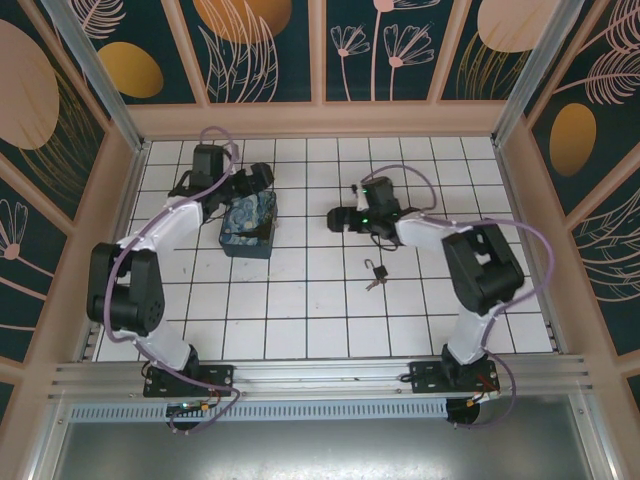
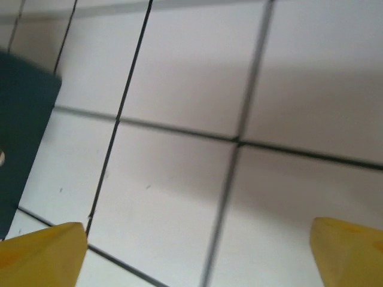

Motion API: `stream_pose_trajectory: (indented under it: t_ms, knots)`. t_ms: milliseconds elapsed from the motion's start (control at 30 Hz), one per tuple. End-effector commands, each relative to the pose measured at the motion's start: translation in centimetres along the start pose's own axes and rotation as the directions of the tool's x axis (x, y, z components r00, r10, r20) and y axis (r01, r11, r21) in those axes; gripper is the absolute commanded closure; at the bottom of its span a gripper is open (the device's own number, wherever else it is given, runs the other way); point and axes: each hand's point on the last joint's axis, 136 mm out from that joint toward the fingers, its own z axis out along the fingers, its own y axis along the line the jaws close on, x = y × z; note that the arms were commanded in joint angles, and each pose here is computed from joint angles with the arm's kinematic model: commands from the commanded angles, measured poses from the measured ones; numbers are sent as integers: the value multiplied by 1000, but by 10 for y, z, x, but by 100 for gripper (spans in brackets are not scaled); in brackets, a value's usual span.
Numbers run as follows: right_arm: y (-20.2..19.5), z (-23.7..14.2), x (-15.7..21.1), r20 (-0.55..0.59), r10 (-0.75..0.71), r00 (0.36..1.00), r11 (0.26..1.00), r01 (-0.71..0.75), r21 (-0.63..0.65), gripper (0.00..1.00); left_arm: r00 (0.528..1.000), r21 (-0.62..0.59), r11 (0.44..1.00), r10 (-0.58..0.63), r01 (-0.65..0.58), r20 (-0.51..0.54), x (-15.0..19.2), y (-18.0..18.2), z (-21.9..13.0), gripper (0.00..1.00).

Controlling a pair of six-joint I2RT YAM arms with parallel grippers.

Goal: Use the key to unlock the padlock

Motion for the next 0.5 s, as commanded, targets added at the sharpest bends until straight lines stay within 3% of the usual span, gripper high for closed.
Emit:
stream_pose_trajectory:
  t_ms: [0, 67, 167, 300, 467]
  knots:
    - [-39, -54, -60, 273, -31, 961, 992, -4, 125, 1, 947, -138, 990, 71, -28, 314, -55, 46, -40, 1]
    - [-72, -90, -70, 388, -84, 918, 971, -13, 241, 1, 914, -282, 958, 157, -49, 374, -48, 84, -53, 1]
    - [-124, -133, -62, 486, -97, 868, 923, -105, 370, 1, 879, -470, 878, 289, -86, 379, -30, 124, -68, 1]
    - [-160, -159, -34, 538, -96, 837, 876, -186, 446, 1, 850, -532, 835, 376, -138, 370, 3, 148, -78, 1]
    - [-175, -186, -31, 628, -108, 771, 879, -221, 423, 1, 782, -494, 848, 435, -191, 445, 13, 142, -86, 1]
